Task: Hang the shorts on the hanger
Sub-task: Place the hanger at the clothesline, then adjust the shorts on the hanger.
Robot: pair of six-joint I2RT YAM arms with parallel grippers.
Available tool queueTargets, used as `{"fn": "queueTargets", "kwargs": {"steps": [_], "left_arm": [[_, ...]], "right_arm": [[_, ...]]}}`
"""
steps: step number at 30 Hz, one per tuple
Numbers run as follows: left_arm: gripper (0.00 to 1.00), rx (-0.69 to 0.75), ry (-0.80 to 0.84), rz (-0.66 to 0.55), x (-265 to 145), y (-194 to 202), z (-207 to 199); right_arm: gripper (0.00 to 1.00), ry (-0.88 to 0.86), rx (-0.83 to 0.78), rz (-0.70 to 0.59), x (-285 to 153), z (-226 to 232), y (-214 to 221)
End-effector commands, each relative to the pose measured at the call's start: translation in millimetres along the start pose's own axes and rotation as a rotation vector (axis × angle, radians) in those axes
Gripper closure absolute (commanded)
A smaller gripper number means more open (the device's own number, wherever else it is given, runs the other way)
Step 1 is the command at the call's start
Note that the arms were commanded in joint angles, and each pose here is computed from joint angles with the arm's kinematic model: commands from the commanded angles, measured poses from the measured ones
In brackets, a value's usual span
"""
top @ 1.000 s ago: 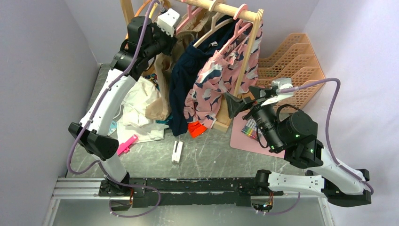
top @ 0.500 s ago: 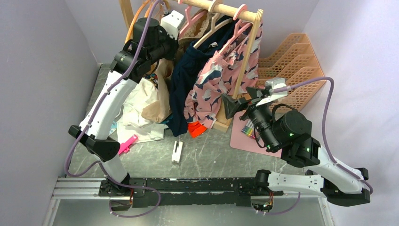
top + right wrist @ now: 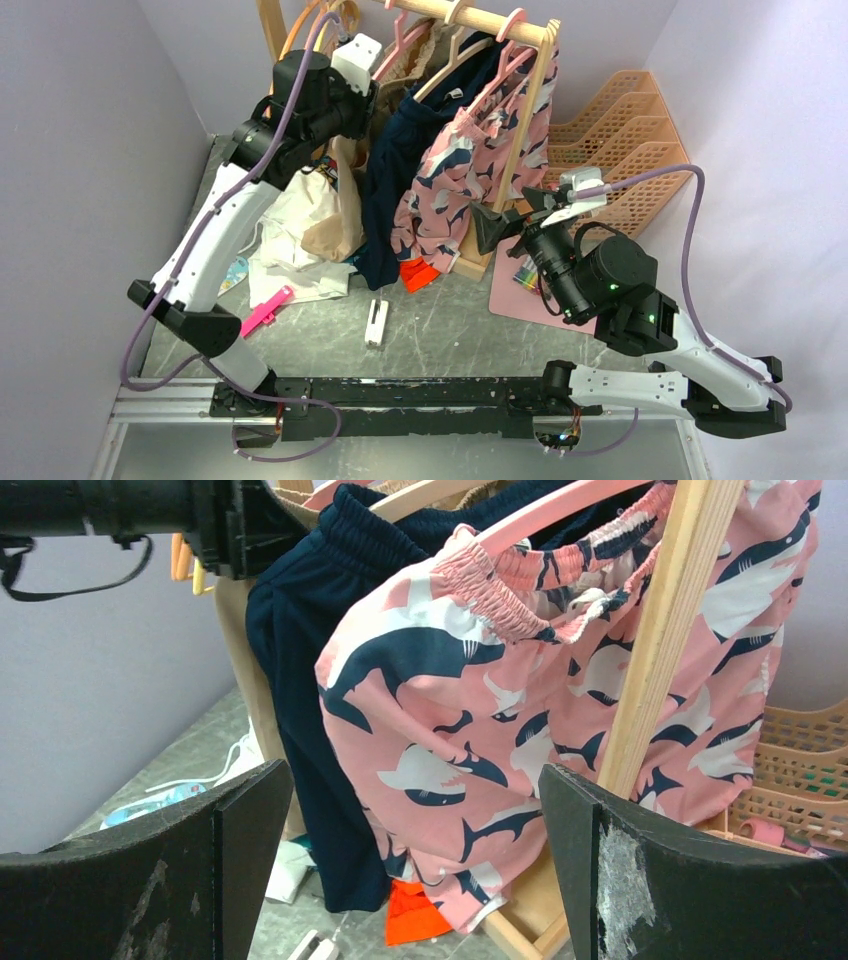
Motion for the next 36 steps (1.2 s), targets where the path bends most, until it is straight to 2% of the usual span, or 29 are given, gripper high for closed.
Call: {"fn": "queueTargets", "kwargs": {"steps": [1, 7, 8, 9, 10, 16, 23, 26, 36], "left_arm": [[0.52, -0.013, -0.001, -0.041, -32, -11, 1], [0.27, -0.026, 0.058, -0.061, -53, -11, -4], [0.12, -0.025, 0.062, -0.057, -55, -9, -4], [0.07, -0.023, 0.065, -0.046, -56, -4, -4], [0.06, -0.019, 0.062, -0.035, -57, 0, -3], [0.05, -0.028, -0.041, 0.018, -68, 32, 13], [0.04, -0.098, -0.075, 0.018, -98, 62, 22], [0.04, -0.134, -0.075, 0.036, -103, 88, 23], [0.10, -0.265, -0.024, 0.106, -77, 158, 25]], "right_arm": [[0.02, 0.020, 0.005, 0.009, -2, -3, 3], [0.02, 0.011, 0.008, 0.011, -1, -1, 2], [0.02, 0.011, 0.011, 0.009, -1, -2, 1], [0.02, 0.009, 0.011, 0.010, -1, -2, 1], [0.02, 0.009, 0.014, 0.010, -1, -2, 0], [0.02, 0.011, 0.029, 0.017, -5, -5, 1], [0.02, 0.020, 0.050, 0.030, -9, -8, 5], [0.02, 0.017, 0.057, 0.032, -9, -7, 6], [0.02, 0.003, 0.086, 0.039, -12, -5, 10]]}}
Point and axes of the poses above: each gripper's point midway between its finger pads, its own x axis out along the fingers, its own z axis along the line the jaws close on, y = z × x, the point moved 5 cm from there along -x, back along the fingers, and after that the axes turned 14 degrees about -x, right-handed, at the moved point
